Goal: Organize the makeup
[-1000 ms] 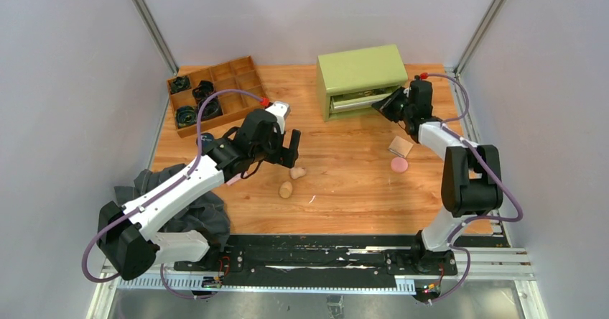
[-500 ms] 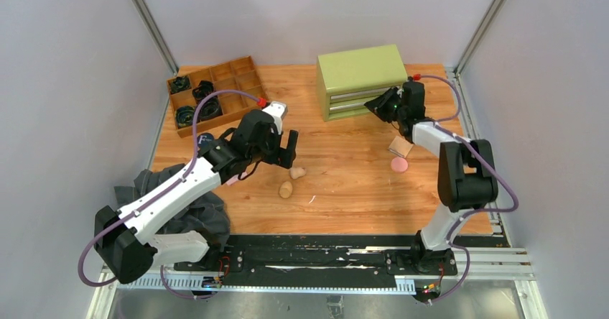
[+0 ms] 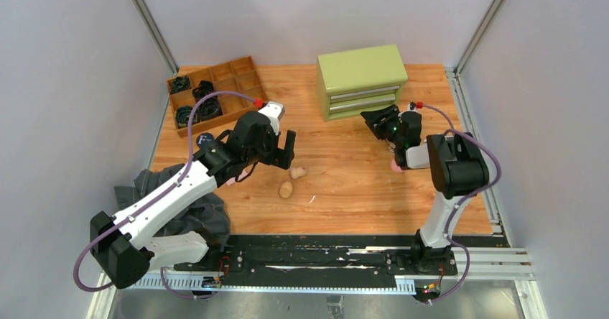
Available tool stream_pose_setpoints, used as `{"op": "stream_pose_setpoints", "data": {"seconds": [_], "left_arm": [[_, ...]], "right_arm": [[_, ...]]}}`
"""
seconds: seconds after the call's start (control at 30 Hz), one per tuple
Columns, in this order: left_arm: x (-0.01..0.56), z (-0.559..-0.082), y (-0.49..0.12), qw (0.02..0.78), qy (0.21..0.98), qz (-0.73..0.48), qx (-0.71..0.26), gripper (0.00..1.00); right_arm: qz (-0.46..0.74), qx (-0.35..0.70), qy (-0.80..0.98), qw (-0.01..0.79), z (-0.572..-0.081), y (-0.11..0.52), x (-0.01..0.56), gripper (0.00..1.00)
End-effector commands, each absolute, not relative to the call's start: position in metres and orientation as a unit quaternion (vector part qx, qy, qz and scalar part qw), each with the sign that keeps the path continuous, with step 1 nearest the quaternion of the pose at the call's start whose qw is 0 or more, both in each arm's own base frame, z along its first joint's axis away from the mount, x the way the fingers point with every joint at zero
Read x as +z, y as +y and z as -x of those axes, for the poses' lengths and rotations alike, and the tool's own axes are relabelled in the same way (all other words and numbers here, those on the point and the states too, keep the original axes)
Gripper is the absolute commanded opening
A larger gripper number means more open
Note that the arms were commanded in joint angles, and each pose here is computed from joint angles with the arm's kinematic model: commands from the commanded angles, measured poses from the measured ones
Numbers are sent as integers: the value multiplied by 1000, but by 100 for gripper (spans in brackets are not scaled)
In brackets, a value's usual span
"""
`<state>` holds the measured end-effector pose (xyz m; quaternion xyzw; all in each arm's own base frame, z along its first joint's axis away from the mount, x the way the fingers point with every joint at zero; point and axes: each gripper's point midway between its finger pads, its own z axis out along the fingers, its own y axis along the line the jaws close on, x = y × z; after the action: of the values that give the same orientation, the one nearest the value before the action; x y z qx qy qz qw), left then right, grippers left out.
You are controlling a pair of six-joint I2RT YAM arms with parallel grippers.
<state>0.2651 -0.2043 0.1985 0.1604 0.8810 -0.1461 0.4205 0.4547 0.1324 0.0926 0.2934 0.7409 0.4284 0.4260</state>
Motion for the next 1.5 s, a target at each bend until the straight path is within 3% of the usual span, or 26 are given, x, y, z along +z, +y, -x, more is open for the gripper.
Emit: {"op": "stream_pose_setpoints", "data": {"seconds": [0.0,0.33,1.03,1.33,1.47], "left_arm": [[206,-266,-195,439,875,-152,-139,100],[203,-268,-192,437,877,-155,-126,100],[200,-273,-194,433,880,-158,-117,100],[201,-274,-193,434,879,-159,-114,100],[201,-274,-194,433,879,-160,-116,100]], "right_arm": [[-279,527,637,488,-472,135,136,49],[-299,548,619,477,-488,136,109,53],[-338,549,601,472,-524,136,98,52],[-348,560,592,464,-532,141,92,41],[-349,564,591,459,-531,142,90,30]]}}
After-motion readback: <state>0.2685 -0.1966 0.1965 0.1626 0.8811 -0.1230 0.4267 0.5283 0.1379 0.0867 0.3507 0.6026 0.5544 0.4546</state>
